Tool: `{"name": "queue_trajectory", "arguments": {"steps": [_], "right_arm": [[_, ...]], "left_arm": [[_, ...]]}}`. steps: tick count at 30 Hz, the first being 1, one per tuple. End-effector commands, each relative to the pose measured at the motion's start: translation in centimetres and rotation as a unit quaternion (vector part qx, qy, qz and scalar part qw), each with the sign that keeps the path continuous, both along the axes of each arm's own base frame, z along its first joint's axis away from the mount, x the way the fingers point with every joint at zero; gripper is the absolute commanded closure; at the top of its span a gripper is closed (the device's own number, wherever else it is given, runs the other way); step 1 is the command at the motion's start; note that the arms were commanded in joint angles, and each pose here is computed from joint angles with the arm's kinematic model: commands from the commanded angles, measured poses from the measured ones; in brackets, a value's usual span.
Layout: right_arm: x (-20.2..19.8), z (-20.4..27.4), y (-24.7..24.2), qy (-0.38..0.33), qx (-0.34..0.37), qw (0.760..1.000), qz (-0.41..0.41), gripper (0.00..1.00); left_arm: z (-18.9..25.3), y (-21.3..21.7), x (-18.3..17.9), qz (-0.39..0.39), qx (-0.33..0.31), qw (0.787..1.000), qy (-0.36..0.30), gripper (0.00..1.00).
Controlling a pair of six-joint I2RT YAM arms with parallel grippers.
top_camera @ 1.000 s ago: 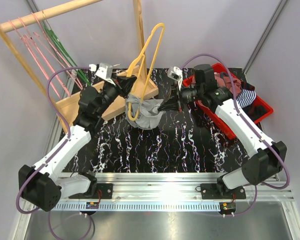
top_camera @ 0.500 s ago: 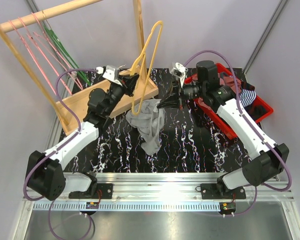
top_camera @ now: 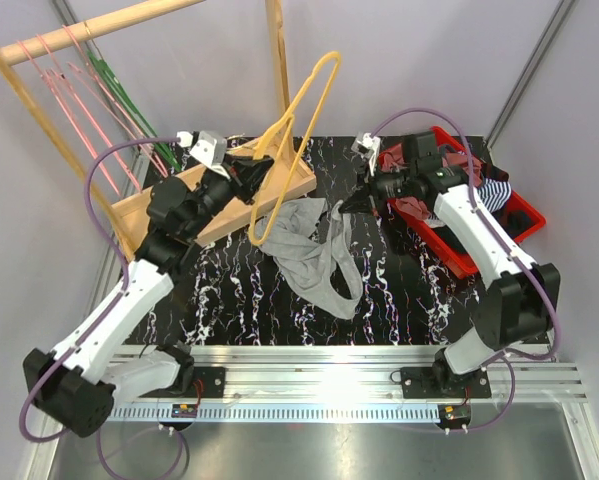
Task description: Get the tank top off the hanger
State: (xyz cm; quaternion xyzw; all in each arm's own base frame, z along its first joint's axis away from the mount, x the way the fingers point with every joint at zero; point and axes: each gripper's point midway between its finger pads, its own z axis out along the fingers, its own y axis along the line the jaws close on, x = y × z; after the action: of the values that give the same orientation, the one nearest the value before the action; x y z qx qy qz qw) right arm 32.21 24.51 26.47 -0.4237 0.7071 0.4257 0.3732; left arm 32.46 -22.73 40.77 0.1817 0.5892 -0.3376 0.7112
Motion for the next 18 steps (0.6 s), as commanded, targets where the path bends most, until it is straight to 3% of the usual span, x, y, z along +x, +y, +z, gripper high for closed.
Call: {"name": "queue_trajectory", "arguments": {"steps": [1,4,5,7,8,9,14,15,18], "right_arm": [[0.3,-2.2,-1.2,-0.019,-0.05,0.999,0.01,0.97],[-0.2,-3.4,-1.5,-0.026,-0.062,0.998,0.02,0.93],[-0.4,-3.6,-1.6,-0.023,-0.065,0.997,0.023,0.84],[-0.6,-3.7,-1.9,-0.035,-0.071,0.996,0.03,0.76],[-1.1,-3.7,-2.0,-0.032,-0.075,0.996,0.036,0.64],[-1.3,-3.5,-2.1,-0.04,-0.077,0.995,0.041,0.59],[-3.0,0.4,-2.8,-0.143,-0.075,0.982,0.098,0.37],[-3.3,1.7,-2.7,-0.189,-0.07,0.972,0.123,0.34],[-5.9,3.2,-2.8,-0.209,-0.054,0.961,0.175,0.3]], "left_arm": [[-0.1,0.2,-2.8,-0.032,0.038,0.999,0.003,1.0],[-0.7,1.1,-4.3,-0.029,0.062,0.998,0.007,1.0],[-1.5,1.4,-4.6,-0.029,0.075,0.997,0.022,1.0],[-1.5,1.9,-5.5,-0.029,0.092,0.995,0.017,1.0],[-2.4,2.0,-6.0,-0.036,0.108,0.993,0.033,1.0],[-2.6,2.1,-6.4,-0.041,0.124,0.991,0.029,1.0],[-6.6,3.3,-8.0,-0.059,0.225,0.97,0.07,1.0],[-8.0,3.7,-8.5,-0.062,0.246,0.963,0.09,1.0],[-9.1,4.3,-8.9,-0.066,0.284,0.952,0.091,1.0]]}}
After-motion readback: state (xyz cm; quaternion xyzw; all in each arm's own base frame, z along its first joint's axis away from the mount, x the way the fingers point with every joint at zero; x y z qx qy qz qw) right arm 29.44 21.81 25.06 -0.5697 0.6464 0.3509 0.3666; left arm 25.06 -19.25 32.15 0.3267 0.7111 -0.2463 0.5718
